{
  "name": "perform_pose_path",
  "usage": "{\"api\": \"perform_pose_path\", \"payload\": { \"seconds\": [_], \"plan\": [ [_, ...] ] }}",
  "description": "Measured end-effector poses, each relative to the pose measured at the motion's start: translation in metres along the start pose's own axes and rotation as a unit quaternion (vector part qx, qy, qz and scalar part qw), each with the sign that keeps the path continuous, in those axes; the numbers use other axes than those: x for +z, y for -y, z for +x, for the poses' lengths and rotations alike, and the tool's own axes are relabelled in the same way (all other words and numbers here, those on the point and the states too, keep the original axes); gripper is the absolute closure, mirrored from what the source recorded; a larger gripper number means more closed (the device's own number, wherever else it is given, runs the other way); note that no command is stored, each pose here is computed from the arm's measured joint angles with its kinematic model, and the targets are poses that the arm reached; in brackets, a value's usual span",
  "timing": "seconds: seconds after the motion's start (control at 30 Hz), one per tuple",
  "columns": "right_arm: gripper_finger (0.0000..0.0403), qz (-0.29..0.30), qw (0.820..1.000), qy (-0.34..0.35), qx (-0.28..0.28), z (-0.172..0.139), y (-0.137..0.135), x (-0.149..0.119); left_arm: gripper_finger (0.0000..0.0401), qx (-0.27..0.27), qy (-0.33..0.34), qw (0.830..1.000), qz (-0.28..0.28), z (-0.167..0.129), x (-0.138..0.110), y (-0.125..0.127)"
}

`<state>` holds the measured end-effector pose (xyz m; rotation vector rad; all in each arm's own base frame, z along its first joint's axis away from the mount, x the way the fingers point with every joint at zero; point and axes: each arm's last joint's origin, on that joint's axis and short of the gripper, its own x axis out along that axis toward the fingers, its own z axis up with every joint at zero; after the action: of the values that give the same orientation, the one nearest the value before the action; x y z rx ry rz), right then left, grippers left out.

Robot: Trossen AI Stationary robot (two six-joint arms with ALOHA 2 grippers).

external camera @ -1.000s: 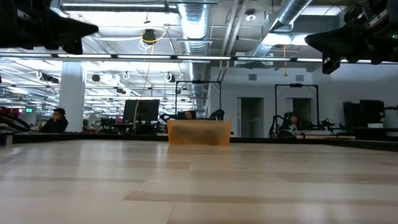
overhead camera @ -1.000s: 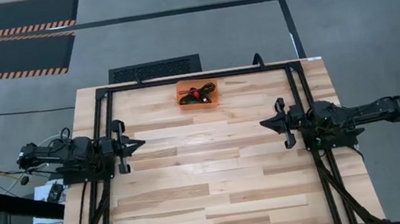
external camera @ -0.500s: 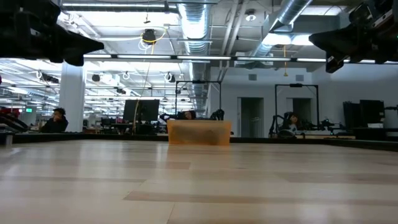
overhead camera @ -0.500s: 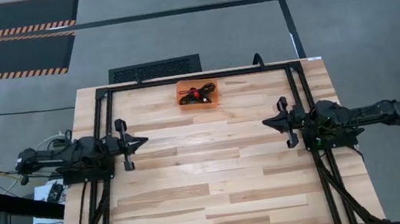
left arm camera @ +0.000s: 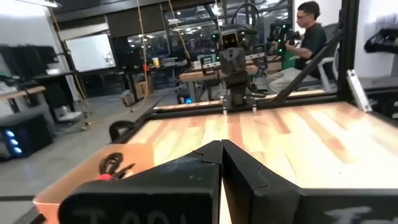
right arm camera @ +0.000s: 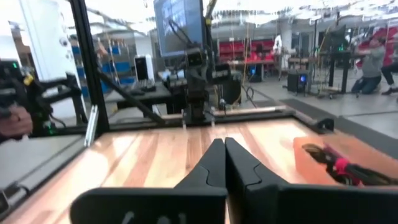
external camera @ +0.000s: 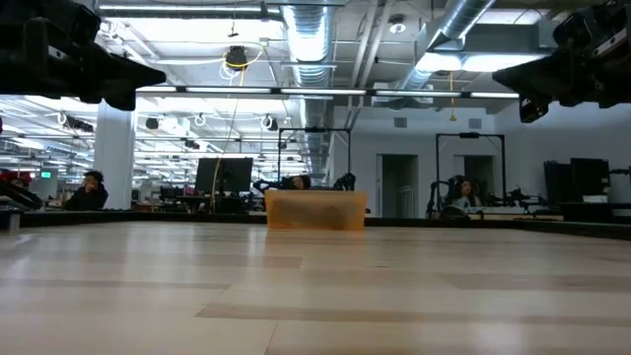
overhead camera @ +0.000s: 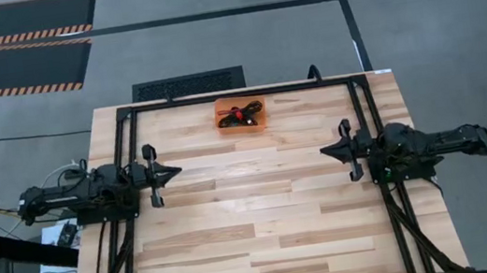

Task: Pick and place USB-C Cables
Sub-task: Return to Home Position

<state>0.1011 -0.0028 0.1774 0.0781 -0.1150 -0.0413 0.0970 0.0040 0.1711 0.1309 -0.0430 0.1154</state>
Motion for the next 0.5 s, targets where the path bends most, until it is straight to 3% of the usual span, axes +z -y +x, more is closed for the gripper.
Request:
{"api": "perform_pose_path", "payload": {
  "seconds": [0.23, 0.5],
  "plan": [
    [0.0372, 0.035, 0.999, -0.041, -0.005, 0.000, 0.001, -0.008, 0.0401, 0.026, -0.004, 0.998, 0.058, 0.000, 0.000, -0.002],
    [0.0370, 0.042, 0.996, -0.079, -0.010, -0.001, 0.001, -0.015, 0.0401, 0.021, -0.003, 0.998, 0.061, 0.000, 0.000, -0.001]
  ]
}}
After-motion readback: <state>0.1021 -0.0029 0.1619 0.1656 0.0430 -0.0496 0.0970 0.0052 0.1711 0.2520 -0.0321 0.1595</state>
